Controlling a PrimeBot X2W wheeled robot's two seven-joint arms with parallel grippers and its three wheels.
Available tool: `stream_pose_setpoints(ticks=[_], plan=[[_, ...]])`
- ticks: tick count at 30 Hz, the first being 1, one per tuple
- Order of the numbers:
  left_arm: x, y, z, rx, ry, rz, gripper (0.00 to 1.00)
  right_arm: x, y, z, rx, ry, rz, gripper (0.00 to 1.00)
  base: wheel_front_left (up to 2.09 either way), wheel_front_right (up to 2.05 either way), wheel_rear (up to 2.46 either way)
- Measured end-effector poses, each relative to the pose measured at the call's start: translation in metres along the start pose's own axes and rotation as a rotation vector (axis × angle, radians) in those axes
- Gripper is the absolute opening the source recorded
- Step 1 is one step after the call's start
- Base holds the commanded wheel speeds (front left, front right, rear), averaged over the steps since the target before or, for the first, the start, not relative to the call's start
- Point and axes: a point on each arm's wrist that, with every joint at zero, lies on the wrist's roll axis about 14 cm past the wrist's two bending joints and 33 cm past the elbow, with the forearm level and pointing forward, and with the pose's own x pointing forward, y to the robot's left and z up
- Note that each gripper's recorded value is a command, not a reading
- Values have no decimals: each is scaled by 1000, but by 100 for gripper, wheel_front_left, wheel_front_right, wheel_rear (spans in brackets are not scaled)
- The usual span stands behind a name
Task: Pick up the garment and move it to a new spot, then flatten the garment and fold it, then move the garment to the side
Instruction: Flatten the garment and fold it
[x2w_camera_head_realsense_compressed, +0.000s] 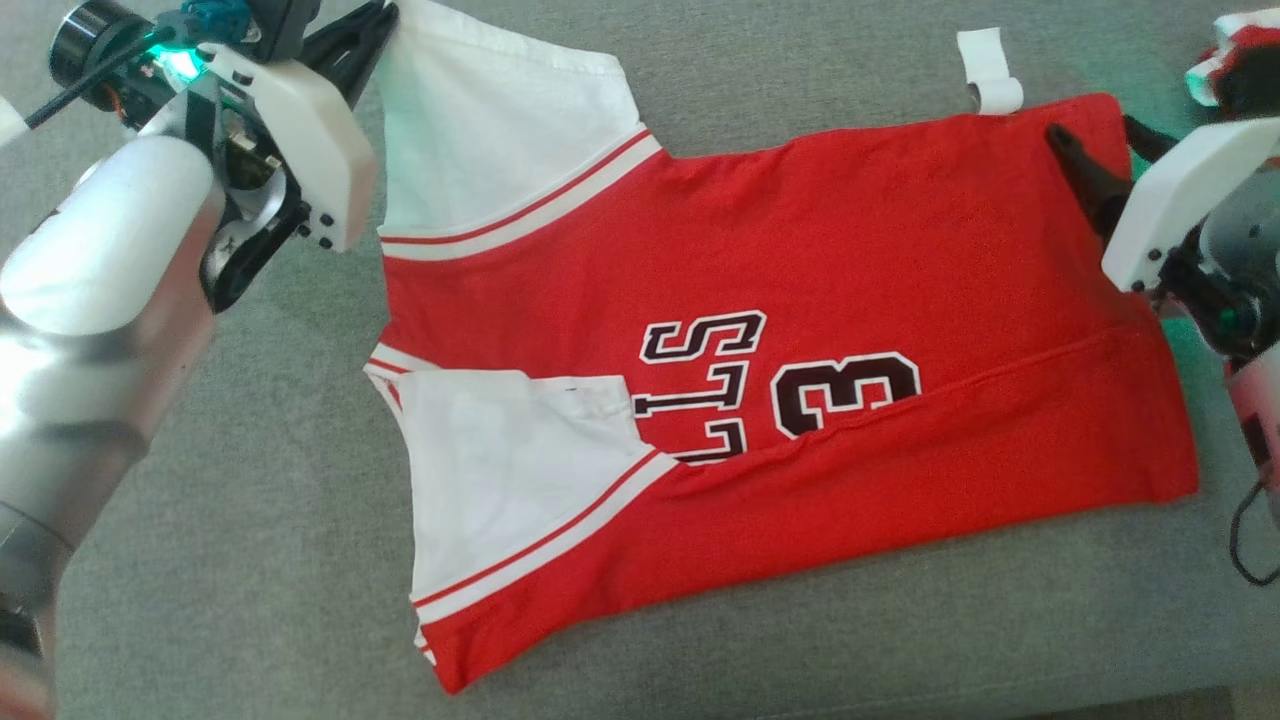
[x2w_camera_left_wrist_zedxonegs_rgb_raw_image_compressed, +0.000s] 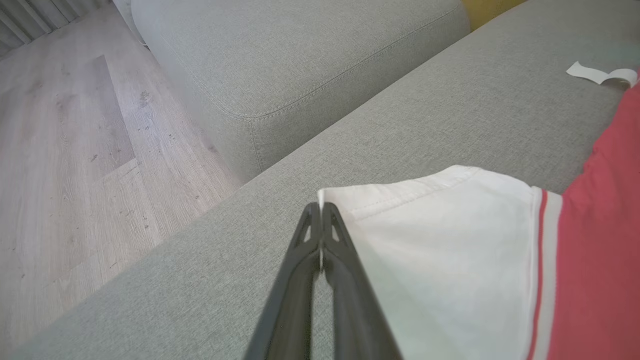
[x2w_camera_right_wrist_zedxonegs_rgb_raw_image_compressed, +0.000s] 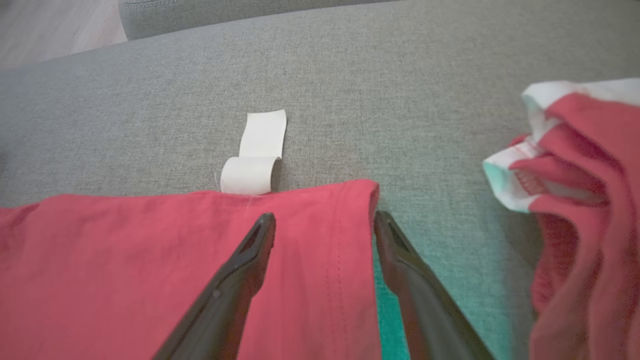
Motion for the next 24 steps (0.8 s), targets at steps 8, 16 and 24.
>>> stream_pose_setpoints(ticks=[8, 16, 24], plan=[[0, 1, -2, -1, -2, -5, 0, 14, 3, 6, 14, 5, 3, 100, 0, 0, 0], [-1, 2, -9, -6, 7, -6, 0, 22, 5, 7, 25, 8, 9, 100, 0, 0, 0], [2, 4, -9, -4, -4, -6, 0, 27, 0, 13, 12, -2, -2, 8, 0, 0, 0]])
